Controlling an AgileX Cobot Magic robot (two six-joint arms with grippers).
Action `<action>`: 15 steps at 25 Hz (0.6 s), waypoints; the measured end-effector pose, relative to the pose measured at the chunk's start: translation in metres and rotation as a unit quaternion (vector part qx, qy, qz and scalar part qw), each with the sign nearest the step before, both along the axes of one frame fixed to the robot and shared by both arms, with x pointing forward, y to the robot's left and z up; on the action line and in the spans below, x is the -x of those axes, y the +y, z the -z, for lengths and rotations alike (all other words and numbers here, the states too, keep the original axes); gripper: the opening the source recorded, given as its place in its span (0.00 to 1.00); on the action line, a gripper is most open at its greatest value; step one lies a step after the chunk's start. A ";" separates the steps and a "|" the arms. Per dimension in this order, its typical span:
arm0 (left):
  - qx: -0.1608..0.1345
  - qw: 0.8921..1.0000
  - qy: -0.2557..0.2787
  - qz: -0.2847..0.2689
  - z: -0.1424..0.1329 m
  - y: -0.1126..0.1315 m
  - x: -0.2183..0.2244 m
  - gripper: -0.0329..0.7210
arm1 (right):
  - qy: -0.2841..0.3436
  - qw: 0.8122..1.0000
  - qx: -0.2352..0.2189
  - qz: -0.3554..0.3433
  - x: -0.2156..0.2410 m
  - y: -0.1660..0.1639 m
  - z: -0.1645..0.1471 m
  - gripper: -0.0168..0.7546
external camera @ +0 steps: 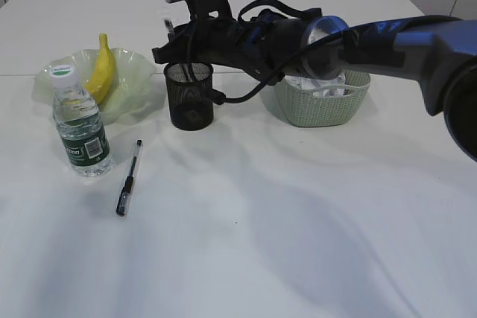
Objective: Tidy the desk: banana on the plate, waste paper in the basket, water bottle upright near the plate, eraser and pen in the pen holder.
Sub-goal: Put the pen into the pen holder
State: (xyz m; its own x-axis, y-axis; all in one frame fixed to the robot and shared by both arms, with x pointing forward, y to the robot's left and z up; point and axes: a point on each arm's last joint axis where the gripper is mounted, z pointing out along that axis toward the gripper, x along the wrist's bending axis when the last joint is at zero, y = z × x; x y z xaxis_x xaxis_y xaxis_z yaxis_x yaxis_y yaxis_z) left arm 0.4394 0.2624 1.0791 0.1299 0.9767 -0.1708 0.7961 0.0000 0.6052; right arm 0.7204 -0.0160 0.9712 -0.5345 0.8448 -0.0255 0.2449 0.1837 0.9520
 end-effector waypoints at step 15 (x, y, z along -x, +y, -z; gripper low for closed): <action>0.000 1.000 -0.003 -0.001 0.000 0.000 0.000 0.65 | 0.017 0.999 0.022 0.029 0.003 -0.008 -0.018 0.24</action>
